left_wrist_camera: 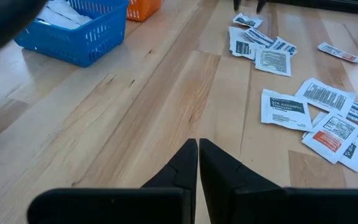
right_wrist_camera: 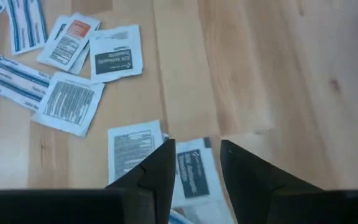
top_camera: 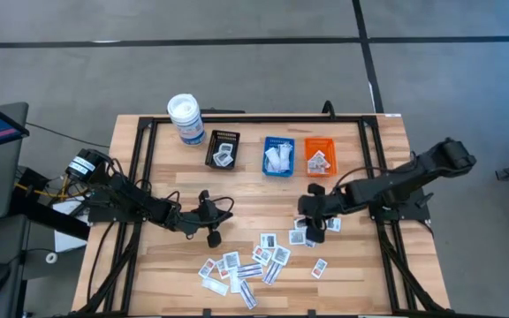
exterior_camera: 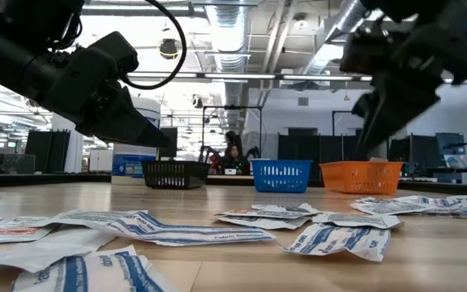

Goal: Pick & Place First Aid Supplies
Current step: Put the black towelette pack into the black bin

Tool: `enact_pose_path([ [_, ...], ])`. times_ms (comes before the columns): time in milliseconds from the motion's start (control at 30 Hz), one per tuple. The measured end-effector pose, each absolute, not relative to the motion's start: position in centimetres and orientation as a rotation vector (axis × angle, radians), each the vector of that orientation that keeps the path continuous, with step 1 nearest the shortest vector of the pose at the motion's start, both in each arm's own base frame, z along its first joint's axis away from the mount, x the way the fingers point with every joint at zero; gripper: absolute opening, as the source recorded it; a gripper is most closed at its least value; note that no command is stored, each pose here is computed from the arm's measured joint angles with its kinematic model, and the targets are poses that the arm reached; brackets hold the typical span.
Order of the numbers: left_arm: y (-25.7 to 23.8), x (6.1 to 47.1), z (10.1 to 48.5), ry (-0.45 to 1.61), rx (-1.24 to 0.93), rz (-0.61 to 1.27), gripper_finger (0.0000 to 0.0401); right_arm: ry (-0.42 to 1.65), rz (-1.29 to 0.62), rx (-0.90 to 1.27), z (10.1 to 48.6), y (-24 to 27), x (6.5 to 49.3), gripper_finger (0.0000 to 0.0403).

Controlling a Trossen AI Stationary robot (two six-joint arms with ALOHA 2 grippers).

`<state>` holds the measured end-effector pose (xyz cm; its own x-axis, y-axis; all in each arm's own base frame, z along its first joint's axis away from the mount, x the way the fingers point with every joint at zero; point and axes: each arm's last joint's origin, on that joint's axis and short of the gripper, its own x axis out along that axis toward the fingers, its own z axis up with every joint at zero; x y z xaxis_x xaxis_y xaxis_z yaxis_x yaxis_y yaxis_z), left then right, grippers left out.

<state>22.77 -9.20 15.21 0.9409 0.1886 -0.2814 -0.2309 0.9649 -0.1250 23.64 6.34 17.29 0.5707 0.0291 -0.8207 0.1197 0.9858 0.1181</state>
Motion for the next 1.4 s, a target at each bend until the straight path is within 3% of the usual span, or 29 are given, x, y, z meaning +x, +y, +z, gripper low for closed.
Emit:
enact_pose_path([
  [300,-9.1,22.8,15.3,0.266,-0.161,0.218,0.0017,1.034,-0.092,0.189,12.1,5.8,24.0,0.0123],
  [633,-9.1,22.8,15.3,0.262,-0.161,0.225,0.0017,1.055,-0.106,0.139,11.4,5.9,24.2,0.0118],
  [1033,-9.1,22.8,15.3,0.263,-0.161,0.225,0.0017,1.06,-0.101,0.131,11.3,5.7,24.2,0.0008],
  [1400,-9.1,22.8,15.3,0.262,-0.161,0.225,0.0017,0.911,-0.144,0.198,13.6,4.9,27.0,0.0002],
])
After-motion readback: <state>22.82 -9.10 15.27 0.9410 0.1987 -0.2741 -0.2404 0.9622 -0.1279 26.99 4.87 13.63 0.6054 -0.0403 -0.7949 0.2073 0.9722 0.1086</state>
